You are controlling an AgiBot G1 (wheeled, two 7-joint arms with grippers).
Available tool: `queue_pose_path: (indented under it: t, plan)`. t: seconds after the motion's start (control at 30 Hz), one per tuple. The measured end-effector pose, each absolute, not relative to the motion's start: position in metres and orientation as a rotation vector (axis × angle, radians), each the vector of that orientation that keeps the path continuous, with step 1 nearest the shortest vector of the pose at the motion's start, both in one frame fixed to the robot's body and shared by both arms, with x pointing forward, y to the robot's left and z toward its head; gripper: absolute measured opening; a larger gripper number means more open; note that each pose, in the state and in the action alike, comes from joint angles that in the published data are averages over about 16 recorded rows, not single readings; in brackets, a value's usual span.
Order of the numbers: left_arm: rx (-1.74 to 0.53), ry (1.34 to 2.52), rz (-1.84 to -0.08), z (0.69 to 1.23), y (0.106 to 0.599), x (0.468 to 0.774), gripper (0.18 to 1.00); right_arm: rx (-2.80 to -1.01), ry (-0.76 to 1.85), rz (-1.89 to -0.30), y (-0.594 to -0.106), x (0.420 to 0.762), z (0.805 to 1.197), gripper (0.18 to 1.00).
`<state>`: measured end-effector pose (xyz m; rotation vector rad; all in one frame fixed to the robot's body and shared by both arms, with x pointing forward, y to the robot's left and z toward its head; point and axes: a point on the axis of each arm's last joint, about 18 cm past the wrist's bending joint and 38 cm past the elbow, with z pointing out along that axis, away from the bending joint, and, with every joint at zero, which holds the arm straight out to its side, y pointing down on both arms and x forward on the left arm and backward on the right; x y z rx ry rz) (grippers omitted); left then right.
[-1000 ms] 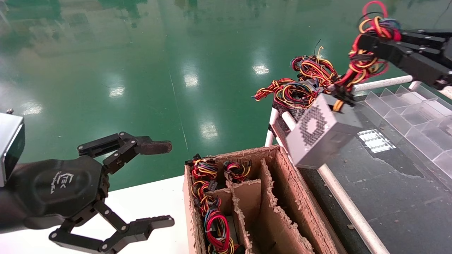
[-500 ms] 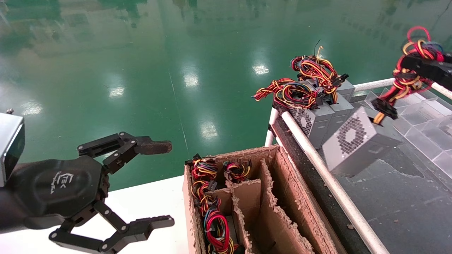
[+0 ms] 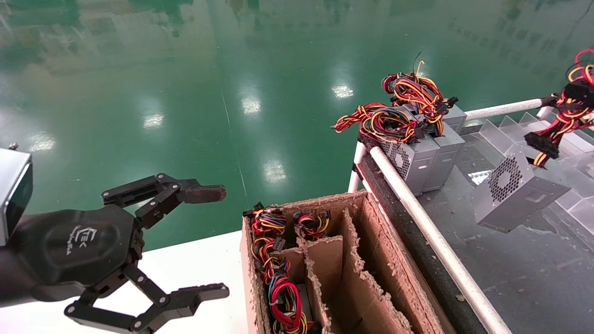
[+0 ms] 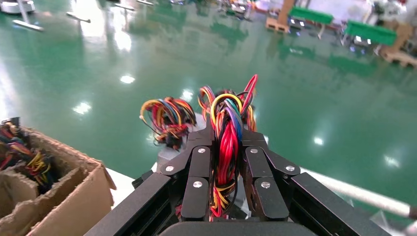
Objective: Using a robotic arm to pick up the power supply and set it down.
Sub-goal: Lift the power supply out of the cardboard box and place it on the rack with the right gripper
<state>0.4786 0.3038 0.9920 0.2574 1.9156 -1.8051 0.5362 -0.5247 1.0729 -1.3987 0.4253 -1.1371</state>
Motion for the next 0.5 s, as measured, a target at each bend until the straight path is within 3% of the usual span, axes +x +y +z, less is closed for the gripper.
queue_pose_path:
  t: [0.5]
  plan:
    - [0.257,1.916,-1.805,0.992,0.304,0.479,1.001,-1.338,0.547,-1.159,-0.519,0.588,1.084,0.262]
